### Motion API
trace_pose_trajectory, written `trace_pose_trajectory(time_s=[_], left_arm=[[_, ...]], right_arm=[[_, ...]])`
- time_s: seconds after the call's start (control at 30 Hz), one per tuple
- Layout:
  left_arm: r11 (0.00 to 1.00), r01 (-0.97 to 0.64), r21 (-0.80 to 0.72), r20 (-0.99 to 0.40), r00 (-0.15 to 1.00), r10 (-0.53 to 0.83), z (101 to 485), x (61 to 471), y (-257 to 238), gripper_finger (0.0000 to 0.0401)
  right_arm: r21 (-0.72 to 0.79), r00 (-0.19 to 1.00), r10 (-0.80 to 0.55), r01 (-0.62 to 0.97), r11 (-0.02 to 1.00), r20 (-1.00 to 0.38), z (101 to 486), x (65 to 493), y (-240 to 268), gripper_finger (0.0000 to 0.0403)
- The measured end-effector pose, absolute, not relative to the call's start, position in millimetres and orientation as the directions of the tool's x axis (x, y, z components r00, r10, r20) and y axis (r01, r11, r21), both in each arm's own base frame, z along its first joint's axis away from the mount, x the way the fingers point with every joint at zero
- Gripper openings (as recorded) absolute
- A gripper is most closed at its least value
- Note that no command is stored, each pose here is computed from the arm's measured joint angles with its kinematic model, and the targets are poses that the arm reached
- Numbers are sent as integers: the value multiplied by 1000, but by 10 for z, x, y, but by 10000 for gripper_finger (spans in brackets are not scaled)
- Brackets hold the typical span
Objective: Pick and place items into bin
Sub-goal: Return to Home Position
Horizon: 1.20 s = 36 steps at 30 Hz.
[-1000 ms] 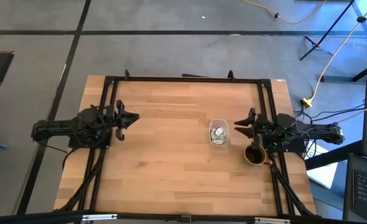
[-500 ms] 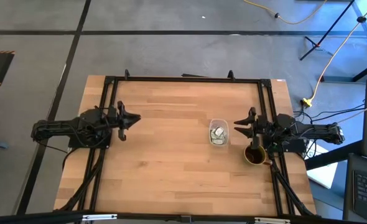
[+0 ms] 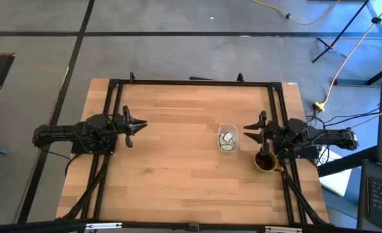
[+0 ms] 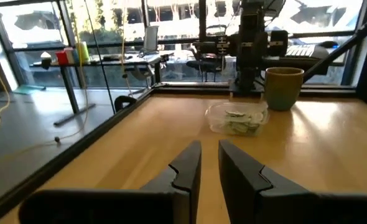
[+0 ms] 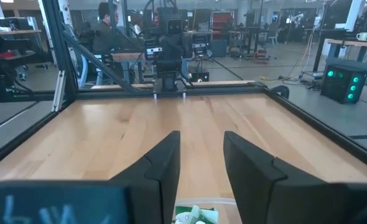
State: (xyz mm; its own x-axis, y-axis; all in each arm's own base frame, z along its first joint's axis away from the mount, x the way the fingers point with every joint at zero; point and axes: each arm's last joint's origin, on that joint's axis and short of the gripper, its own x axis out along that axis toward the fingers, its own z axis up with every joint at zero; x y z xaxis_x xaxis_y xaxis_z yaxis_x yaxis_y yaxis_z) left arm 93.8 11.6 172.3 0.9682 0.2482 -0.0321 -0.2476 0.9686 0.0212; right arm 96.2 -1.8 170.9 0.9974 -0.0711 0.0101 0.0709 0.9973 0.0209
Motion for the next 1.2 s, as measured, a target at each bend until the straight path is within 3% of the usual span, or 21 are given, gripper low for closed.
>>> trace_pose_trajectory(time_s=[1.2], left_arm=[[969, -246, 37, -33, 968, 247, 1719, 939, 116, 48]], right_arm=[[21, 997, -71, 71, 997, 10, 1709, 963, -18, 127]])
